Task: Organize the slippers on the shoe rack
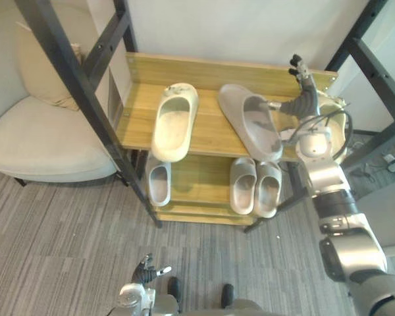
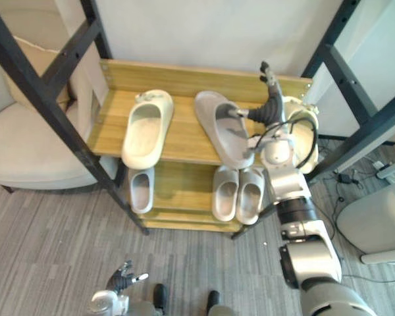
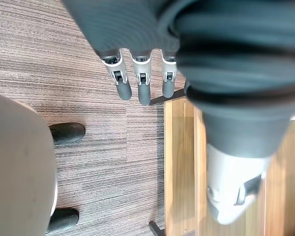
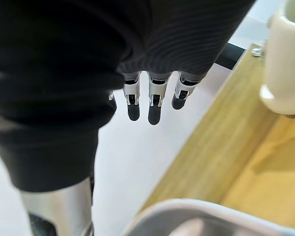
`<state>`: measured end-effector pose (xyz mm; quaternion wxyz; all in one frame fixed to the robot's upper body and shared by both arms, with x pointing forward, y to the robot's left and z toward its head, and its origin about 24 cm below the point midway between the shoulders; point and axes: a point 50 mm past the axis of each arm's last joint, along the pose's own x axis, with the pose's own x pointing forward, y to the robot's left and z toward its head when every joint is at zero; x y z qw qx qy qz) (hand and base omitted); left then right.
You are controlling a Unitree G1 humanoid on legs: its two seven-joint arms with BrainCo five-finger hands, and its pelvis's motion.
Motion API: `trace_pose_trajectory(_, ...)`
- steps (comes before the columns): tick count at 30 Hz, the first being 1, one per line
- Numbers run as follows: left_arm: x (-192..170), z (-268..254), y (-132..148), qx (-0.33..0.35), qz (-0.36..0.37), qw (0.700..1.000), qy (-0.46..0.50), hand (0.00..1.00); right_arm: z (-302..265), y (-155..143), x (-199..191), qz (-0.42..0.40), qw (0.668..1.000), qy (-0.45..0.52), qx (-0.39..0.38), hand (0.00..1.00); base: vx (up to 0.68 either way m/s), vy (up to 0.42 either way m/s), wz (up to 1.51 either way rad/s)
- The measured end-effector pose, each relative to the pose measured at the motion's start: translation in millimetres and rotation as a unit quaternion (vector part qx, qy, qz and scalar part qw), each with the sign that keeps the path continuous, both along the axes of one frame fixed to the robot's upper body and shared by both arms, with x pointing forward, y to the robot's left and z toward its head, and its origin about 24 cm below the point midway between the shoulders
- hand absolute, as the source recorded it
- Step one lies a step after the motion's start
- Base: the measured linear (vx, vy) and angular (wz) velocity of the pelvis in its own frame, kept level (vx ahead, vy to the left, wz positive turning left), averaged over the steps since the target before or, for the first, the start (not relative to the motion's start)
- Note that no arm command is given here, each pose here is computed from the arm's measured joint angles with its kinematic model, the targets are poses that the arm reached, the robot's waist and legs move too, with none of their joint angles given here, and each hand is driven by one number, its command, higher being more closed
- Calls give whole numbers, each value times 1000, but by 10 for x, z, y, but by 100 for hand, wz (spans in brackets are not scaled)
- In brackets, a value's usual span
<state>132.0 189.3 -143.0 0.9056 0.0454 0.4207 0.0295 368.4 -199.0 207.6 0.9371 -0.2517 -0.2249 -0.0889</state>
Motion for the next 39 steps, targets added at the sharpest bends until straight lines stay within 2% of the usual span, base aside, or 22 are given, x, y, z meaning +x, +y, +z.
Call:
trace_pose_trajectory(9,45,30,9,-4,7,1000,-13,0,37,85,104,4,999,18,-32,0,-39,-16,0)
trace_pose_trajectory(13,58,35,7,-7,11,1000,-16,0,-31,36,150,-15,998,42,-45,0,-18,-9,0)
trace_pose_trajectory(29,165,74,0,-16,20,999,-32,0,125,101,380,-23,995,78,-65,0,-23,-4,1)
trace_pose_trajectory(30,170,76,4,-17,22,999,-32,0,161,140,401,-17,994,80,-74,100,0,0,0)
trace_pose_trajectory(39,225,99,7,-19,25,999,-43,0,325,250,468,-5,993,78,-93,100,-2,-6,2)
